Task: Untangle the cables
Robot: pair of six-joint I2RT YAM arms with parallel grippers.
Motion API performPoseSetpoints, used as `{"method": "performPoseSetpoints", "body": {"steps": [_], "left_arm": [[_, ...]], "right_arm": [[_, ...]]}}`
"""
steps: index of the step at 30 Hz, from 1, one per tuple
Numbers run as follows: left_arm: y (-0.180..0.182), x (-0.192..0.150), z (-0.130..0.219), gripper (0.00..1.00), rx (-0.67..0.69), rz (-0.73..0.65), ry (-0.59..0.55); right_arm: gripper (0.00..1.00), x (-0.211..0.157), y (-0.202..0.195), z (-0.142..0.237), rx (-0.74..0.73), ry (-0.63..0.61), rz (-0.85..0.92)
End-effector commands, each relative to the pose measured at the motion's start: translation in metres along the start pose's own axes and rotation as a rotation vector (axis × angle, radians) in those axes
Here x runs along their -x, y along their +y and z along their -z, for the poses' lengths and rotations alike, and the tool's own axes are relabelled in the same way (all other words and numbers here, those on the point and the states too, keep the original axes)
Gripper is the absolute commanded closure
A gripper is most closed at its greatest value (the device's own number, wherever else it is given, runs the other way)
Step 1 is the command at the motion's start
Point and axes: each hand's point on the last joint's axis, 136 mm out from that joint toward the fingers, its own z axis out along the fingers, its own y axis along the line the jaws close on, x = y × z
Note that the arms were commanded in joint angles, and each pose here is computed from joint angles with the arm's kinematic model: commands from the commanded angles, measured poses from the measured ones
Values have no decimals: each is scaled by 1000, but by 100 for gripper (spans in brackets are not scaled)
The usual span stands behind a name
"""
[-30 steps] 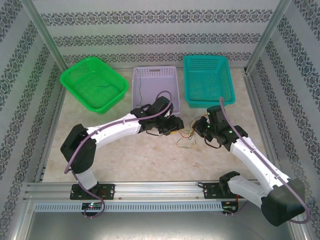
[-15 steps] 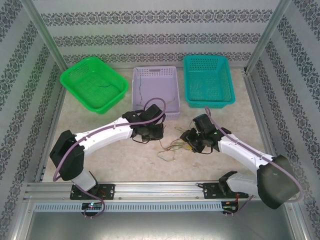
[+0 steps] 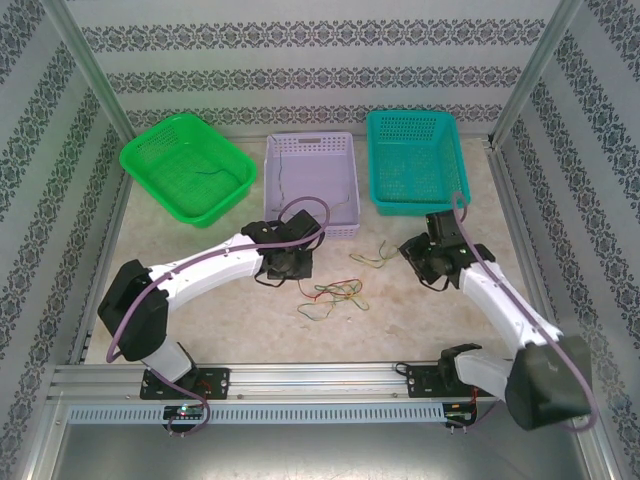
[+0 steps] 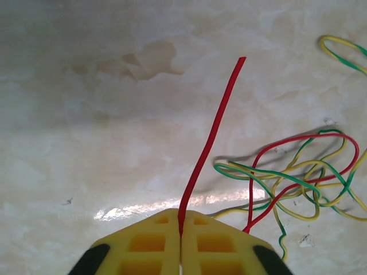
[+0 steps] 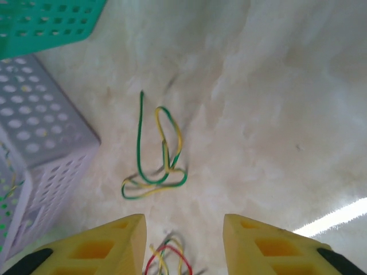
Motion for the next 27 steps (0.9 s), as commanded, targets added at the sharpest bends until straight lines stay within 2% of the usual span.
{"method": "performPoseSetpoints", "body": {"steps": [1, 4, 7, 12, 17, 22, 27], "left_arm": [[6, 6, 13, 76, 7, 21, -27], [4, 8, 20, 57, -15, 34, -38], [2, 12, 31, 51, -38, 42, -63], [-4, 18, 47, 49, -73, 53, -88], [-16, 25, 57, 49, -120, 59, -98], [-32, 31, 62, 50, -178, 65, -95], [-60, 39, 66, 50, -291, 124, -67]], "right_arm": [[63, 13, 20, -18, 18, -14, -18], [66, 19, 26, -32, -11, -21, -22], [69, 23, 28, -44, -27, -20, -28], [72, 20, 32, -54, -38, 1, -15], [80, 12, 18, -59, -90, 22, -15], [100, 14, 12, -56, -97, 2, 1], [100, 20, 39, -27, 7, -49, 137]]}}
